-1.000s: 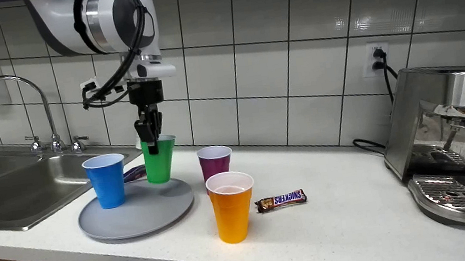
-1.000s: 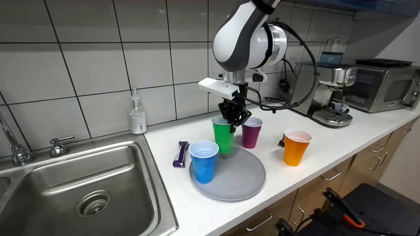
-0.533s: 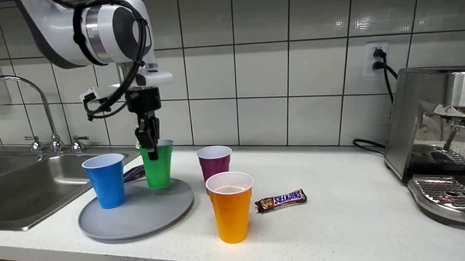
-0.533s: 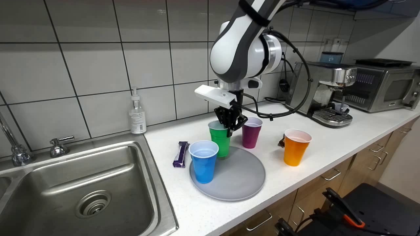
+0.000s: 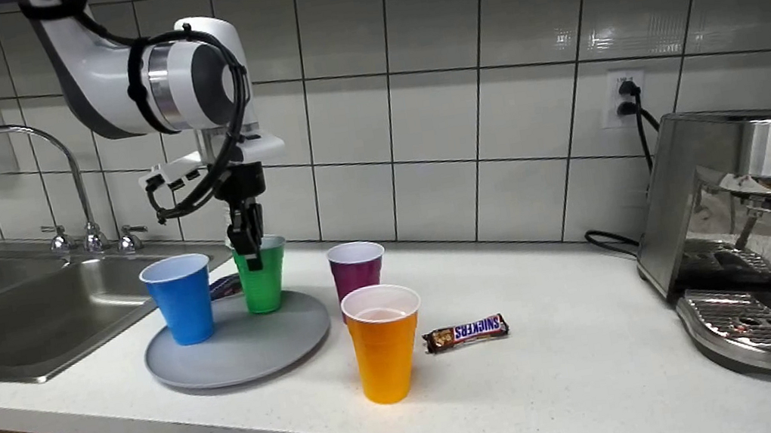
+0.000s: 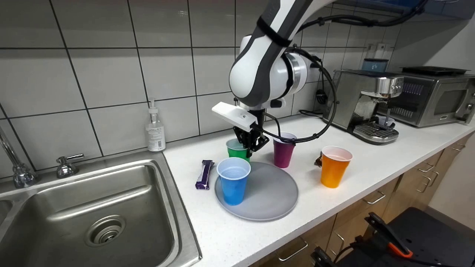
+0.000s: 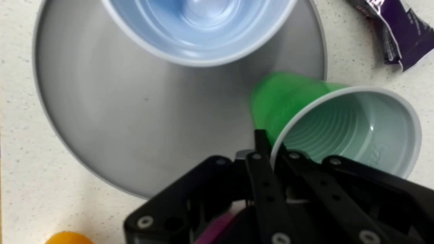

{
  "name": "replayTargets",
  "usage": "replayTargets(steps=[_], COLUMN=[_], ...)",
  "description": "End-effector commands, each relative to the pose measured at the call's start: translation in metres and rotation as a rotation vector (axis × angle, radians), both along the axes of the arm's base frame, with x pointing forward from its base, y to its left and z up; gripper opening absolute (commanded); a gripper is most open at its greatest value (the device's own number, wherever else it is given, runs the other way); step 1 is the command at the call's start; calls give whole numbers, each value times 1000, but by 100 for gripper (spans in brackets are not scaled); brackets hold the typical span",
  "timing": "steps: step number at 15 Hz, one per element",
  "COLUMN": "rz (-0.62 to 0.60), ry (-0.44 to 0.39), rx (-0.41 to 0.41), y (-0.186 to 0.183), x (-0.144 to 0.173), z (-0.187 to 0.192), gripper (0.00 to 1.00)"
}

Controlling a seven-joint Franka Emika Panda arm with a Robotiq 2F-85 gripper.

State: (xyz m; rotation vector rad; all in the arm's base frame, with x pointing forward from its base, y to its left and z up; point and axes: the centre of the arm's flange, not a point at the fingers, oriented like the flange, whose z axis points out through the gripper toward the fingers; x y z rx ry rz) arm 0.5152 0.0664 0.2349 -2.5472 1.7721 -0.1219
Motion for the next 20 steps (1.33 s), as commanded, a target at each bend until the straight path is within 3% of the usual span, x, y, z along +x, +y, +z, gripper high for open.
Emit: replayTargets(steps=[1,9,10,12,20], rz=[47,82,82,85,91], ry=[-37,-40,-37,-36,-46], rx=[16,15,16,14,13], y=[12,22,22,22,24], x=[10,7,7,7,9], z=[-2,-1,0,1,15], gripper=[1,1,29,35,95])
